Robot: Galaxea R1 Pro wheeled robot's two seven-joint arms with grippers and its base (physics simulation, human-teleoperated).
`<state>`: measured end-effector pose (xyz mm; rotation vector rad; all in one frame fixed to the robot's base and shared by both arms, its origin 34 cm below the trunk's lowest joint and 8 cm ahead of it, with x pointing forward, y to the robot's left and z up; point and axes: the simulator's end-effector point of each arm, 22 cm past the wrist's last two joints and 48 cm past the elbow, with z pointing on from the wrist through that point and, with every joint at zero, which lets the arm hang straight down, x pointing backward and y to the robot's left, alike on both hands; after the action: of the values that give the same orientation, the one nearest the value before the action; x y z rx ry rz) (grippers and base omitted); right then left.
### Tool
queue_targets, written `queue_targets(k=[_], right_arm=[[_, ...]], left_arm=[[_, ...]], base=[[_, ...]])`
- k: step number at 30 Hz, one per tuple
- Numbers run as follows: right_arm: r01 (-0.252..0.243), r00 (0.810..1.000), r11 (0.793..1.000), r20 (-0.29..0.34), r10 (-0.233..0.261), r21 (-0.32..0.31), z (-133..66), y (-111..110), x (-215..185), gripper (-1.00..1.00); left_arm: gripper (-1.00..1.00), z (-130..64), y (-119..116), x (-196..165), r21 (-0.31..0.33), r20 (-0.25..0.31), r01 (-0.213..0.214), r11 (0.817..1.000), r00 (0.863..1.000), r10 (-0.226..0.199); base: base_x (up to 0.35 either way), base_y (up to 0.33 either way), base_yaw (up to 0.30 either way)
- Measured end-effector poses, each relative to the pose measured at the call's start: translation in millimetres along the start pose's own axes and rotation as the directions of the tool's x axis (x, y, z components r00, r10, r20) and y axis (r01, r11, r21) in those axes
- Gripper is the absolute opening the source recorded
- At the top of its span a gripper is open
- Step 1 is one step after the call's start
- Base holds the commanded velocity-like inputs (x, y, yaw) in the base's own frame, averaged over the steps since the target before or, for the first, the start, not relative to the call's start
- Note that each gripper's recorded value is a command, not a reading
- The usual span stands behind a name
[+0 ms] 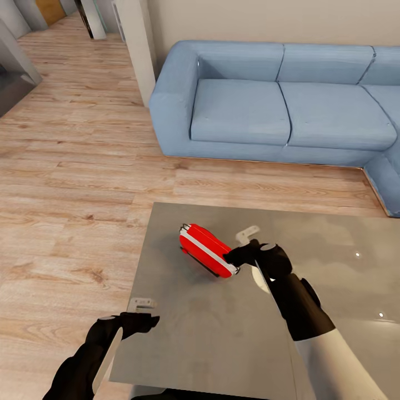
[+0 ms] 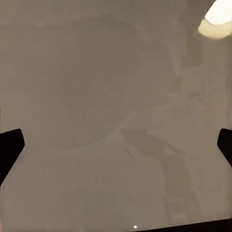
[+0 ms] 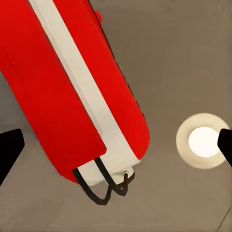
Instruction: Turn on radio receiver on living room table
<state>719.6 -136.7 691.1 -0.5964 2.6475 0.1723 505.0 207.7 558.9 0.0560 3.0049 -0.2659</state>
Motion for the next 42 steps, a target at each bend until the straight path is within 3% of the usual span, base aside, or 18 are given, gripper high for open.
queue_targets(k=[6,17,26,42], right_arm=[[0.019,1.0,1.0,-0.008,-0.019,0.022,0.7,-1,0,1.0],[0.069,0.998,0.997,-0.009,-0.069,-0.028,3.7,30,-5,1.0],[0.07,0.997,0.996,-0.041,-0.073,-0.06,21.3,44,-18,1.0],[0.073,0.996,0.995,-0.042,-0.076,-0.072,26.3,49,-26,1.0]], left_arm=[[1.0,-0.7,0,-2,0.0,0.004,0.0,1.0,1.0,0.0],[1.0,-1.0,0,-2,0.0,0.005,0.0,1.0,1.0,0.0],[1.0,-0.9,0,-2,-0.001,0.005,0.001,1.0,1.0,-0.001],[1.0,-1.0,0,-2,-0.001,0.005,0.001,1.0,1.0,-0.001]], base=[[0.0,0.0,0.0],[0.0,0.0,0.0],[0.0,0.0,0.0],[0.0,0.0,0.0]])
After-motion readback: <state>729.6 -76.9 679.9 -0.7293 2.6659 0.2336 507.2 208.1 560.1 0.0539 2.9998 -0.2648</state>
